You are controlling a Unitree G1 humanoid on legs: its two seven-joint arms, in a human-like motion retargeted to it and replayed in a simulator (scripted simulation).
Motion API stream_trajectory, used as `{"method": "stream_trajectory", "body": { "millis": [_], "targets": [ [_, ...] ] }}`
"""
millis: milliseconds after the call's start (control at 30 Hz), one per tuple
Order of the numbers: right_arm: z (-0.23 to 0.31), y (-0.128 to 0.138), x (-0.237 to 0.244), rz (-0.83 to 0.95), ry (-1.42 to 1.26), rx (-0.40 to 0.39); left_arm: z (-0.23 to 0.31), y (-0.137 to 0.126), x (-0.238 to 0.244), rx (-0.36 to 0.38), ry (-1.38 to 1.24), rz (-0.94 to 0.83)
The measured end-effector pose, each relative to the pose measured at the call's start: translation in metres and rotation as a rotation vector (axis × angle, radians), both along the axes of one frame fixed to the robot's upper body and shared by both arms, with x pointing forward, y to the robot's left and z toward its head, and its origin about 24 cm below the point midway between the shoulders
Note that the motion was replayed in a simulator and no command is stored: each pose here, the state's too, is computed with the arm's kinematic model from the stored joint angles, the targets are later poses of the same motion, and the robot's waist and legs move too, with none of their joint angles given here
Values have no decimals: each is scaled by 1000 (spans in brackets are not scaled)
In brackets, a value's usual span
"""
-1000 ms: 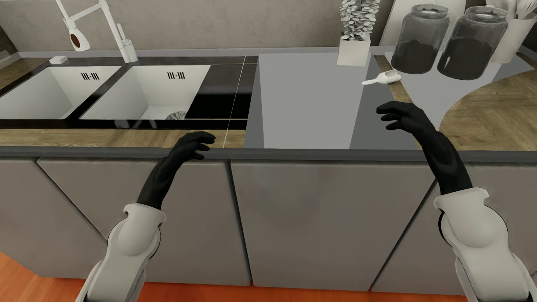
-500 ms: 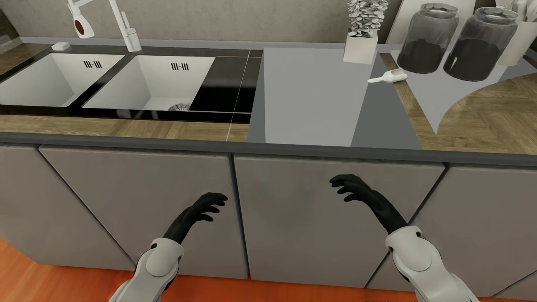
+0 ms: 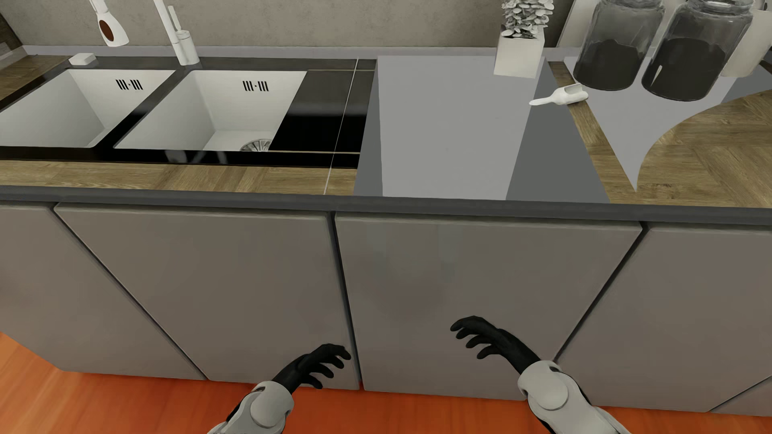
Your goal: Wait
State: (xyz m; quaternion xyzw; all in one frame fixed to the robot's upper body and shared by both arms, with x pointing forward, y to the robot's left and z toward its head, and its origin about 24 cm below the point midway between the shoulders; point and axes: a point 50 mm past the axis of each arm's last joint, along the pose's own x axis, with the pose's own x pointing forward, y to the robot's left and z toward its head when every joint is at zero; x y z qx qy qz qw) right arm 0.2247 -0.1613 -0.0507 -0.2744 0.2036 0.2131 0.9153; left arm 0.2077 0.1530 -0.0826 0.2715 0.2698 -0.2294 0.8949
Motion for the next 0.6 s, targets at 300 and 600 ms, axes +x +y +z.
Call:
{"method": "stream_trajectory", "body": {
  "millis": [300, 600],
  "targets": [
    [-14, -4, -9, -69, 60, 18, -18, 0, -13, -36, 82, 112],
    [-14, -9, -12, -106, 57, 33, -17, 0, -18, -55, 79, 124]
  ]
}}
